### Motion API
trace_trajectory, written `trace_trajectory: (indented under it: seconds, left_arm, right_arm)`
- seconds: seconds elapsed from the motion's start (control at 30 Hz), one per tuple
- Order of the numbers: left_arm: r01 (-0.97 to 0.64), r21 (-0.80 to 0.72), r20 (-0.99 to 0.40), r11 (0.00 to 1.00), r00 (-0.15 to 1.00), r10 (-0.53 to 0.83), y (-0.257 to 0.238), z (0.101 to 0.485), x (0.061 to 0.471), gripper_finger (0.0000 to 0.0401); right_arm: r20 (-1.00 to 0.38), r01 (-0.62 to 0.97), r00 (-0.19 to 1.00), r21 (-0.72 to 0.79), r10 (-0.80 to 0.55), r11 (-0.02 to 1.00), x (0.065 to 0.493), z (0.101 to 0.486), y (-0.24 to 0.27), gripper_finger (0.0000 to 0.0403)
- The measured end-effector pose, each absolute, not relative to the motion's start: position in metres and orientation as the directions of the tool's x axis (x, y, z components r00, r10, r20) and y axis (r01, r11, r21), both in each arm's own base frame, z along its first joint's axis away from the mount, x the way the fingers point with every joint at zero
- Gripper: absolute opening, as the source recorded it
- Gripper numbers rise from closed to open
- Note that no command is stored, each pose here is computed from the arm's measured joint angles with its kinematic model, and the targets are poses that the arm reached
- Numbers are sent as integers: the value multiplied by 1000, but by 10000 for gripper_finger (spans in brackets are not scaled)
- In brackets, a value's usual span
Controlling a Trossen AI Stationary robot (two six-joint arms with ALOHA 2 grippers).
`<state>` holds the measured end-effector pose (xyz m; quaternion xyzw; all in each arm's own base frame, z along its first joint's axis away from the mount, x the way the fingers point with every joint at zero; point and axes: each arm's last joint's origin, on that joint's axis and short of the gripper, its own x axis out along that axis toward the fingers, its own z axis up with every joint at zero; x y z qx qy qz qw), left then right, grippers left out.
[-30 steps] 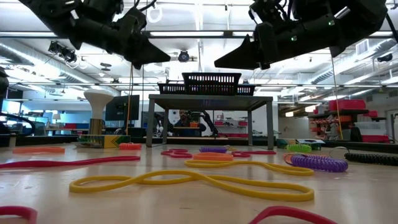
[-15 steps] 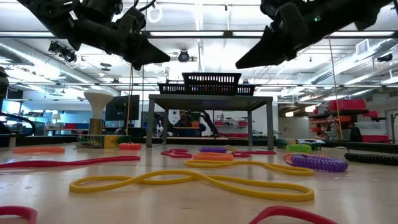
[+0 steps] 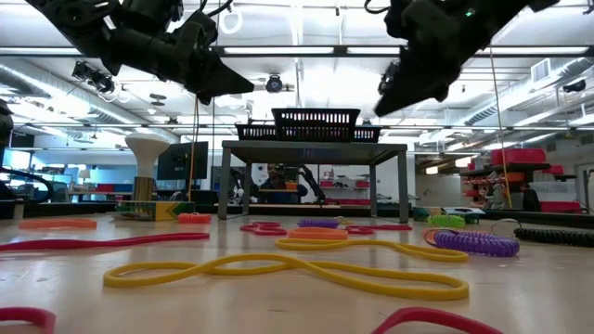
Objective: Pick & Place Office Desk Supplies
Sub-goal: Put the black spring keychain into the top right black basket on the shelf
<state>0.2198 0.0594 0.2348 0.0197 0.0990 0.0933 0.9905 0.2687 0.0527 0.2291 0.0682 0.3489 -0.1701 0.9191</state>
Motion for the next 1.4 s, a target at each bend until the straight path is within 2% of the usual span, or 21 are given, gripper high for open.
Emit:
trace_trajectory:
  seconds: [0.2,0.4,0.53,0.67,0.8,0.9,1.17,1.4]
  left_arm:
    - [-181,58,-192,982,963,189,59,235,220,13]
    - [-181,57,-193,982,963,189,59,235,220,13]
    - [-181,57,-193,982,963,189,59,235,220,13]
    - [-181,57,-193,982,963,189,59,235,220,13]
    - [-181,57,-193,982,963,188,59,235,220,13]
    - [-181,58,-193,982,963,189,59,235,220,13]
    - [-181,58,-193,982,963,189,60,235,220,13]
    - [-181,57,-193,982,963,189,60,235,220,13]
  right_arm:
    - [-816,336,557,48,-157,941,254,226,64,14]
    - [-903,454,406,67,-139,889,240,213,73,43]
    - [-943,563,315,92,-111,821,230,209,79,80]
    - [-961,701,249,91,-123,707,220,206,85,116]
    - [-972,778,199,80,-123,623,206,183,87,140]
    - [-976,793,203,113,-84,598,201,165,87,150]
    - [-964,775,267,209,-8,597,195,139,85,139]
    - [-961,738,276,204,-12,643,194,137,84,88]
